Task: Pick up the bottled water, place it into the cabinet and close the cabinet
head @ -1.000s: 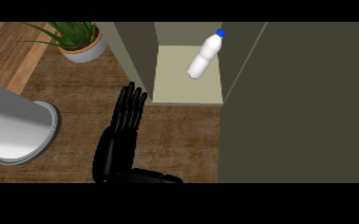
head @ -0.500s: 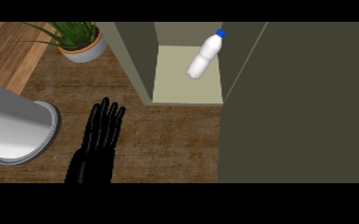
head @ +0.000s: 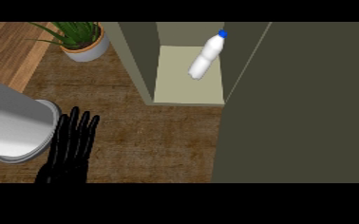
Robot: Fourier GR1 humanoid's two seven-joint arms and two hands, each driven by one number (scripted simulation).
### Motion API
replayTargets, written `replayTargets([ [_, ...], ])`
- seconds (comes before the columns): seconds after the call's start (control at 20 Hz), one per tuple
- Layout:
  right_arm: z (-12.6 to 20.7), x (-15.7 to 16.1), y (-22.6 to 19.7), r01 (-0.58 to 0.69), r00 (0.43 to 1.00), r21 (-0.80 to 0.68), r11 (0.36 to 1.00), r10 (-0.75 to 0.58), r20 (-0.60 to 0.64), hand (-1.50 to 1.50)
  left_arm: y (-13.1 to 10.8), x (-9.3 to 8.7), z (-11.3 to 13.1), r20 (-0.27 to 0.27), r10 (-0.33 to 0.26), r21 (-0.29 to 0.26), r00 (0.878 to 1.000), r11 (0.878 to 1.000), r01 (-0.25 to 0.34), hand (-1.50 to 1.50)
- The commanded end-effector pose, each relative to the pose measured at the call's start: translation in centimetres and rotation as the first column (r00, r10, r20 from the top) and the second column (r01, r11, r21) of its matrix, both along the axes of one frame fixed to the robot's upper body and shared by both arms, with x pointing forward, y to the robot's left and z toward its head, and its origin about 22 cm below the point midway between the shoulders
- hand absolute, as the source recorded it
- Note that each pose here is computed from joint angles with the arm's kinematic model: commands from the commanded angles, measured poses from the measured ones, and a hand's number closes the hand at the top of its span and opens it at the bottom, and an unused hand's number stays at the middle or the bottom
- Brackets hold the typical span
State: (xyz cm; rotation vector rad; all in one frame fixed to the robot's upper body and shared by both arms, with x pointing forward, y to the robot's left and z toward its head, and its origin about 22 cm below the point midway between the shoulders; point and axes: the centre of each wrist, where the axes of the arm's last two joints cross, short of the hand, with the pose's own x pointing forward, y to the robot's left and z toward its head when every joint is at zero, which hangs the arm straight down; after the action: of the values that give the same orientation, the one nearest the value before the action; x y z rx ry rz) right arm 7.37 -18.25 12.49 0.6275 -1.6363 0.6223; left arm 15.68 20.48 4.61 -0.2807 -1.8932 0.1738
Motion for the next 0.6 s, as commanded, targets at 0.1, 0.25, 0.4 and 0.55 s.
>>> replayTargets([
  [0.1, 3.6, -0.1, 3.5, -0.095, 0.978, -0.035, 0.995, 0.099, 0.181, 1.5, 1.6, -0.8, -0.2, -0.002, 0.013, -0.003, 1.0, 1.0, -0.013, -1.5],
  [0.25, 4.2, 0.6, 3.8, -0.084, 0.974, -0.048, 0.995, 0.092, 0.206, 1.5, 2.8, -1.7, -0.1, 0.003, -0.007, -0.004, 1.0, 1.0, 0.007, -1.5],
  [0.4, 3.9, 1.3, 5.5, -0.11, 0.97, -0.085, 0.99, 0.126, 0.207, 1.5, 3.8, -1.4, 0.7, -0.003, 0.001, 0.003, 1.0, 1.0, -0.001, -1.5],
  [0.55, 4.4, 1.5, 5.8, -0.103, 0.971, -0.061, 0.993, 0.114, 0.212, 1.5, 4.6, -2.2, -0.3, -0.017, 0.019, -0.001, 1.0, 1.0, -0.019, -1.5],
])
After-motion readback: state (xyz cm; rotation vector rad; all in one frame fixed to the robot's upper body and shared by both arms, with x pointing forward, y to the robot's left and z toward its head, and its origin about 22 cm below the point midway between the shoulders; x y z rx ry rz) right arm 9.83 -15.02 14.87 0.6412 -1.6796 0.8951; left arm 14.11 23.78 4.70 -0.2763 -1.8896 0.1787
